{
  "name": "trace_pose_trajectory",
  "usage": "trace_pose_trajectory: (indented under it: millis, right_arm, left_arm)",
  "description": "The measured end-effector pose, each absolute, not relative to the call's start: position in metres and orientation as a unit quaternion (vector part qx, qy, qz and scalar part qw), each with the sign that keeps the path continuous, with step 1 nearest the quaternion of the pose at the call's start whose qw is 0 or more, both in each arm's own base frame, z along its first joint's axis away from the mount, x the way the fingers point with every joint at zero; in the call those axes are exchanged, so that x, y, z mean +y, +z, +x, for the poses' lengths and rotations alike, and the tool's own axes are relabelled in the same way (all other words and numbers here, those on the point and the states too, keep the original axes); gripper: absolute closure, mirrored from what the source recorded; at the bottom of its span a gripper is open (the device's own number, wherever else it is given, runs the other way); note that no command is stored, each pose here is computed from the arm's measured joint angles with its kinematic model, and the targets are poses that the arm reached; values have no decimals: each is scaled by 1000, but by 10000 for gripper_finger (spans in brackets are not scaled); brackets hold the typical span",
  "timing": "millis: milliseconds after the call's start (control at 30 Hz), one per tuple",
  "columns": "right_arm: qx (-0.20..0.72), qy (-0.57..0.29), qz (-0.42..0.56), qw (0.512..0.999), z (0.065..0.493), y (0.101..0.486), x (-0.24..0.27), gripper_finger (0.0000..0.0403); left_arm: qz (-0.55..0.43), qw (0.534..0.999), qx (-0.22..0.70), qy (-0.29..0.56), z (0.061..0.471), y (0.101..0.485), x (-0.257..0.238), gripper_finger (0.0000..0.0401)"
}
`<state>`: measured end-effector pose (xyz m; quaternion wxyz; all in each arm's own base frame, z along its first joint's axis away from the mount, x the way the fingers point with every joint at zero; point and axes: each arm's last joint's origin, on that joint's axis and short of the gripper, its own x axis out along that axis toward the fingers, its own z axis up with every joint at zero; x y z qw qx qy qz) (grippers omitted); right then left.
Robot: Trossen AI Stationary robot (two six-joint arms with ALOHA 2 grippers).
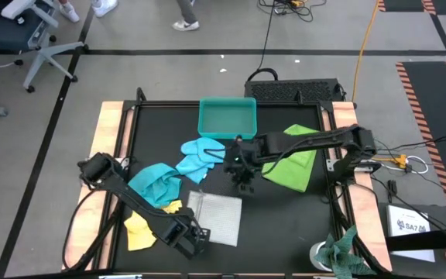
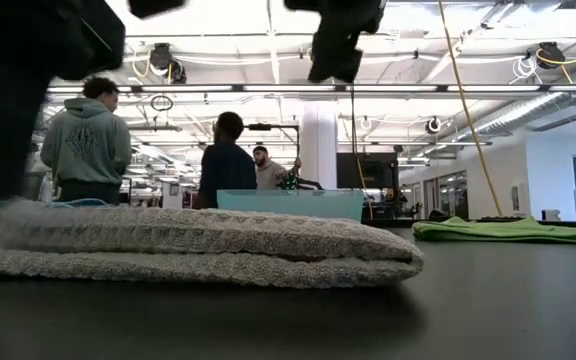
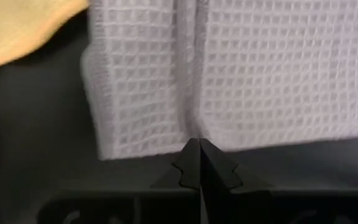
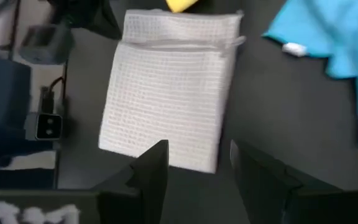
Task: Fold microfiber towels
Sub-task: Fold the gray microfiber towel
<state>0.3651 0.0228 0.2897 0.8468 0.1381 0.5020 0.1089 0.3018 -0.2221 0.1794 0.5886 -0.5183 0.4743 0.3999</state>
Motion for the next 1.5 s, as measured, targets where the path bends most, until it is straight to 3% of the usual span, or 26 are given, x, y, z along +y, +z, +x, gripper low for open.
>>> trace_pose_trajectory:
  millis: [367,700,933,1233,1500]
  right_arm:
    - [498,95,83,858,327,326,11,239]
    - [524,91,46,845,316,327,8,239]
    - [551,90,49,828,313,304,8,239]
    - [577,76,75,810,309,273,8,239]
    - [572,76,75,813,310,270,8,239]
  left_arm:
    - [-522,587,477,395,316,180,-204,384]
    - [-519,576,501,385,316,180,-203,304]
    - [-529,568,496,389,317,180,-203,250]
    - [-526,552,513,393,314,174,-203,242]
    - [-549,550,507,372,318,166,-201,242]
